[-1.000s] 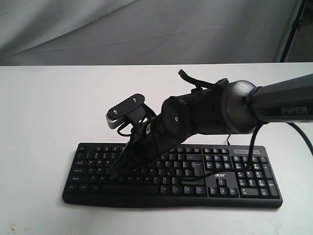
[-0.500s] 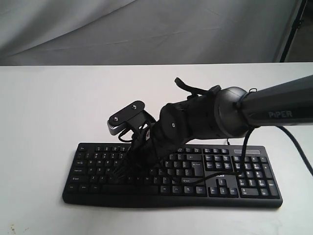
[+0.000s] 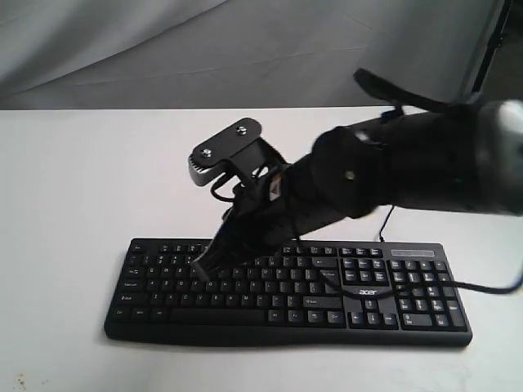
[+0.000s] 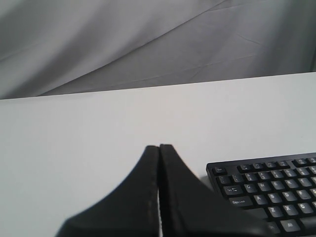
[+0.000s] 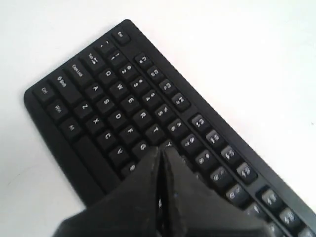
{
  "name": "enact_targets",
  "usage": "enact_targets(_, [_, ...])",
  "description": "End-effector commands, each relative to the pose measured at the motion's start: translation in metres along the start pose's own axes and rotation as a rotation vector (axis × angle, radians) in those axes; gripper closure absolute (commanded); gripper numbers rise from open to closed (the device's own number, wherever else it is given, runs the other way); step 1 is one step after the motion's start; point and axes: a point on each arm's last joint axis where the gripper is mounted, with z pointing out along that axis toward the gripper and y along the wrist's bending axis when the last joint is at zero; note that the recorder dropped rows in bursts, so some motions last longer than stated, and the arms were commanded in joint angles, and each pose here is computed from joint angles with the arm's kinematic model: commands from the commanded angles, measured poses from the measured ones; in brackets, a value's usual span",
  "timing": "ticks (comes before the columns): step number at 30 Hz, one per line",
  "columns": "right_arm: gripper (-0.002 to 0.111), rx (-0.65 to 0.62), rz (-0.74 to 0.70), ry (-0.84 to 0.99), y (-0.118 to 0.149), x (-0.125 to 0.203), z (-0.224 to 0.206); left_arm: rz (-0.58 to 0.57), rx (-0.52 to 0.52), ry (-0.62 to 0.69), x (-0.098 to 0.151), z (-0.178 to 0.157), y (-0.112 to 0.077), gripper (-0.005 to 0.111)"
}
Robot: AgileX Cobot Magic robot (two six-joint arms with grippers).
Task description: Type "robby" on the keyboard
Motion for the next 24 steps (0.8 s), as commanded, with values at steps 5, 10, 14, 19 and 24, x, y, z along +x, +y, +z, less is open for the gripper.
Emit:
enact_targets(5, [0.108, 0.048, 0.205, -0.238, 0.001, 0.081, -0.083, 0.003, 0.005, -0.007, 0.001, 0.000, 0.000, 0.107])
enact_targets(10, [0.108, 0.069, 0.274, -0.390, 0.001, 0.115, -0.113, 0.003, 0.005, -0.007, 0.001, 0.000, 0.000, 0.107])
enact_targets(14, [0.108, 0.080, 0.283, -0.556, 0.000, 0.111, -0.138, 0.003, 0.005, -0.007, 0.001, 0.000, 0.000, 0.107])
enact_targets(19, [0.108, 0.089, 0.260, -0.648, 0.001, 0.115, -0.155, 0.003, 0.005, -0.007, 0.001, 0.000, 0.000, 0.107])
enact_targets(24, [0.108, 0.137, 0.376, -0.762, -0.007, 0.153, -0.158, 0.003, 0.005, -0.007, 0.001, 0.000, 0.000, 0.107])
